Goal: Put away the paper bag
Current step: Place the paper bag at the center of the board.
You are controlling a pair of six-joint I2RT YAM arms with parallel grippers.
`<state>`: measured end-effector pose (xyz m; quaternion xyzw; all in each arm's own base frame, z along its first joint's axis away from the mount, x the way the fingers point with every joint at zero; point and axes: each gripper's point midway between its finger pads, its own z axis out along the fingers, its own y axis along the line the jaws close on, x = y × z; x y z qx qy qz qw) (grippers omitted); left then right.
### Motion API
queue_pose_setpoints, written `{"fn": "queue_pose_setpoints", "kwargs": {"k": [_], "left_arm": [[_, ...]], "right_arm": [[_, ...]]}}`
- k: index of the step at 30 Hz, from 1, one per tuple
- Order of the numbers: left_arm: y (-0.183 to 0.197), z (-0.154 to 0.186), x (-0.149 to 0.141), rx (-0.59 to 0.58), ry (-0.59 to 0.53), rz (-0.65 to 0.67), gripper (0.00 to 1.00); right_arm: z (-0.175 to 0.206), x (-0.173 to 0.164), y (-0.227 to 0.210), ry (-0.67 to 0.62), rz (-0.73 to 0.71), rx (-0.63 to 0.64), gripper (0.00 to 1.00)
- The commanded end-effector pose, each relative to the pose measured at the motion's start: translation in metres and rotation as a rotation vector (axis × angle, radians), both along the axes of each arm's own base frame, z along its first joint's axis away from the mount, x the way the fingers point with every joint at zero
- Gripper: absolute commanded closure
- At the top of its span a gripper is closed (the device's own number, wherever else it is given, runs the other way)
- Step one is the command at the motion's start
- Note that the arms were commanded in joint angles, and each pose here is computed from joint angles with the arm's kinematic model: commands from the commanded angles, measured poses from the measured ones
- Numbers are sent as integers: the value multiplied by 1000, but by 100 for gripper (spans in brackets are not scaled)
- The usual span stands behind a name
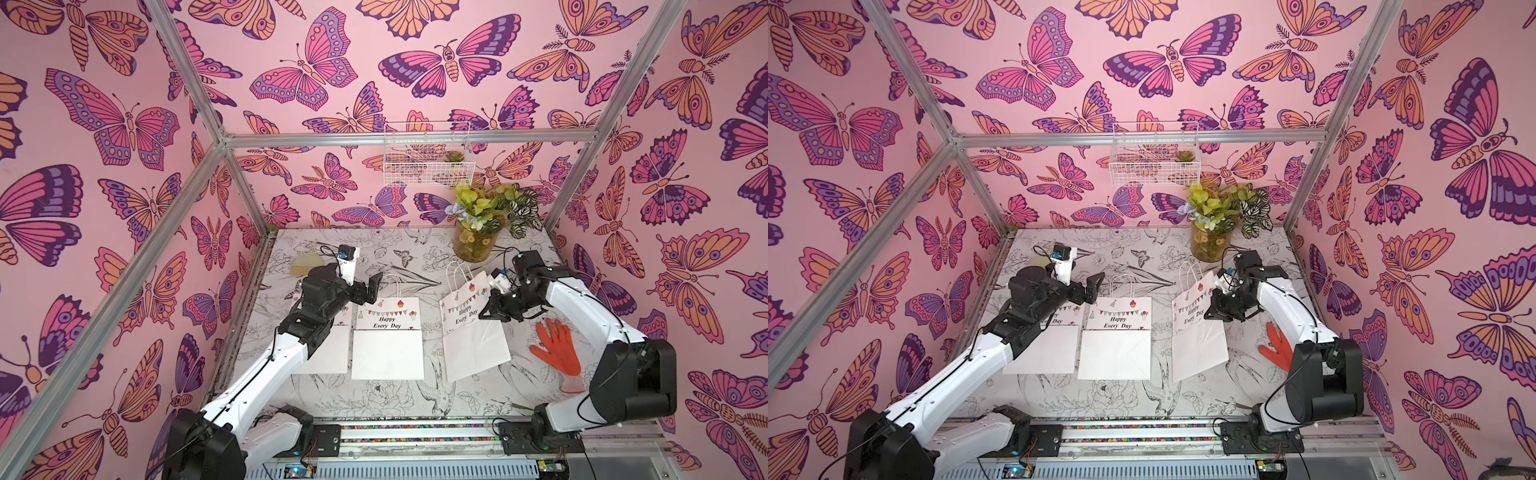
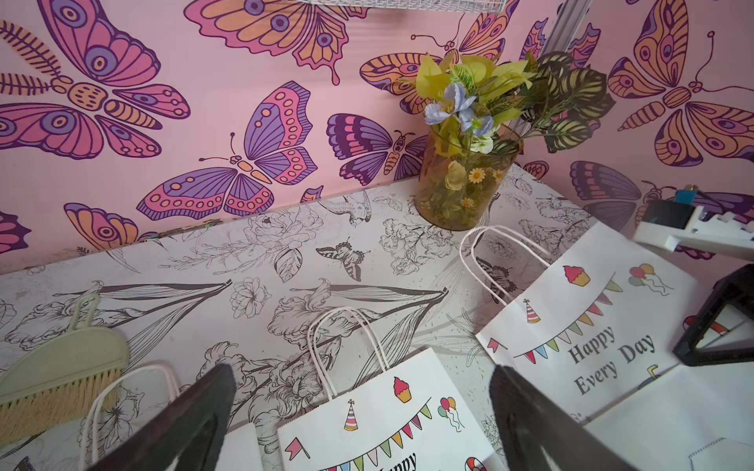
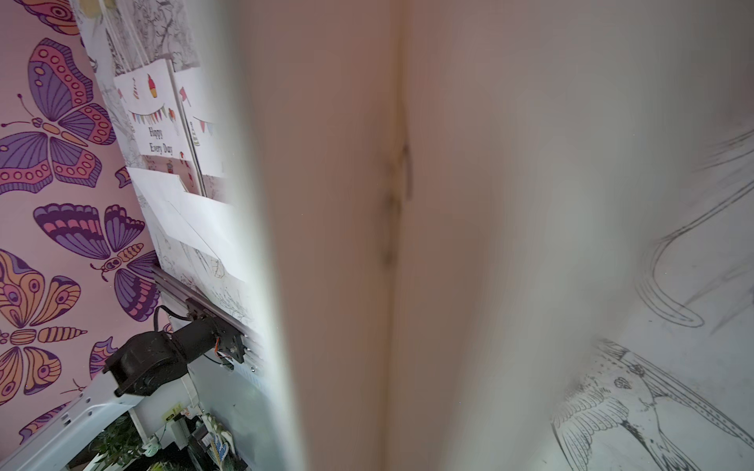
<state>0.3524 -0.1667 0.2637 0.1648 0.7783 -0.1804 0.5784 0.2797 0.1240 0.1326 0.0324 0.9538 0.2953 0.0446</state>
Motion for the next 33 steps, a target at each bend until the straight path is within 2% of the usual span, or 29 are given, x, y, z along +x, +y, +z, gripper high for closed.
{"fn": "queue_pose_setpoints", "kwargs": {"k": [1, 6, 10, 18, 22, 27, 33], "left_arm": [[1, 4, 2, -13, -16, 0, 0], [3, 5, 0, -4, -26, 1, 0], [6, 4, 0, 7, -32, 15, 0], [3, 2, 2, -1, -17, 0, 0], [3, 1, 2, 3, -17, 5, 0], [1, -1, 4, 0, -8, -2, 0], [-1, -3, 5, 1, -1, -9, 0]], "right_arm": [[-14, 9, -5, -6, -23, -31, 100], [-47, 17, -9, 55, -26, -73, 100], [-64, 13, -23, 65, -34, -160, 100], [-96, 15, -31, 104, -37, -217, 100], [-100, 19, -27, 105, -41, -194, 100], [-102, 25, -27, 101, -42, -199, 92], [-105, 22, -34, 111, -40, -239, 73]]}}
